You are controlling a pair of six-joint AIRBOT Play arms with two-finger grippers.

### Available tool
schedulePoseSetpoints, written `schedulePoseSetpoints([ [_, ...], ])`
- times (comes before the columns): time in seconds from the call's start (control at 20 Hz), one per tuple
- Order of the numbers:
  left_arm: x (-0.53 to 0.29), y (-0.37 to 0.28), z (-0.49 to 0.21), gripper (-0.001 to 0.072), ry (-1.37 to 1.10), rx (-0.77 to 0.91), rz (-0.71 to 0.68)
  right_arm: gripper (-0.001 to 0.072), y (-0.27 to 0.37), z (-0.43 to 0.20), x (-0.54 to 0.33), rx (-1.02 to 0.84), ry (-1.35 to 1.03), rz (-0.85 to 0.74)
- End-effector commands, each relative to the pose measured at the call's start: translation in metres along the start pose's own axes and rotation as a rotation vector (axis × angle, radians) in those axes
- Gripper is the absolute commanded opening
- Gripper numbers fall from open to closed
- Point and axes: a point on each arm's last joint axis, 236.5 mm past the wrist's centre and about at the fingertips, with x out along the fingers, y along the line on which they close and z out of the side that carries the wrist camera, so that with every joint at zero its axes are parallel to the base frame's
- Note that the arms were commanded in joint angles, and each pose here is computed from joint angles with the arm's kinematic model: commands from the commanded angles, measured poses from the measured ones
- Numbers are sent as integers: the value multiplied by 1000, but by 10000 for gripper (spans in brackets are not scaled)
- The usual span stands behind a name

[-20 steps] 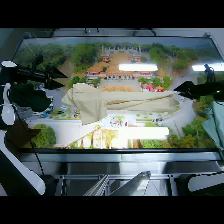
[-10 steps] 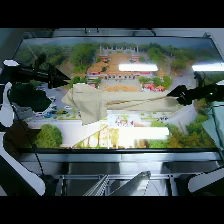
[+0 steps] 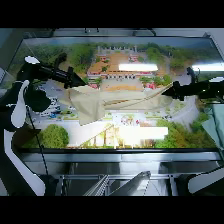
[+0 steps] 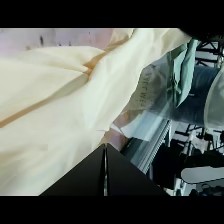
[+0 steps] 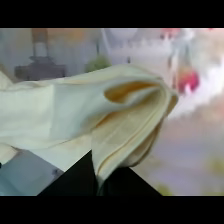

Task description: Fold the shirts.

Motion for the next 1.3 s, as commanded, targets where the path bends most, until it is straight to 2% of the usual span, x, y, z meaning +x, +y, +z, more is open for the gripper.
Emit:
schedulePoseSetpoints([
  [0.0, 42, -22, -7, 1, 54, 72, 3, 25, 20, 3, -21, -32, -20, 29],
  [0.35, 154, -37, -11, 17, 81, 124, 37, 25, 28, 1, -112, -32, -102, 52],
  [0.55, 189, -52, -29, 17, 131, 119, -5, 25, 9, -4, -169, 18, -178, -15],
  [0.7, 149, -102, -20, 17, 88, 185, -172, 25, -2, -8, -202, 49, -240, -77],
  [0.8, 97, -106, -6, 17, 29, 212, -156, 25, 5, -7, -211, 52, -266, -79],
  [0.9, 40, -110, -1, 17, -17, 212, -159, 25, 34, 0, -200, 25, -268, -17],
  [1.05, -30, -119, -3, 17, -86, 242, -154, 26, 109, 10, -147, -37, -219, 137],
  [1.25, -92, -132, -2, 17, -203, 284, -117, 25, 204, 7, -22, -174, -184, 151],
])
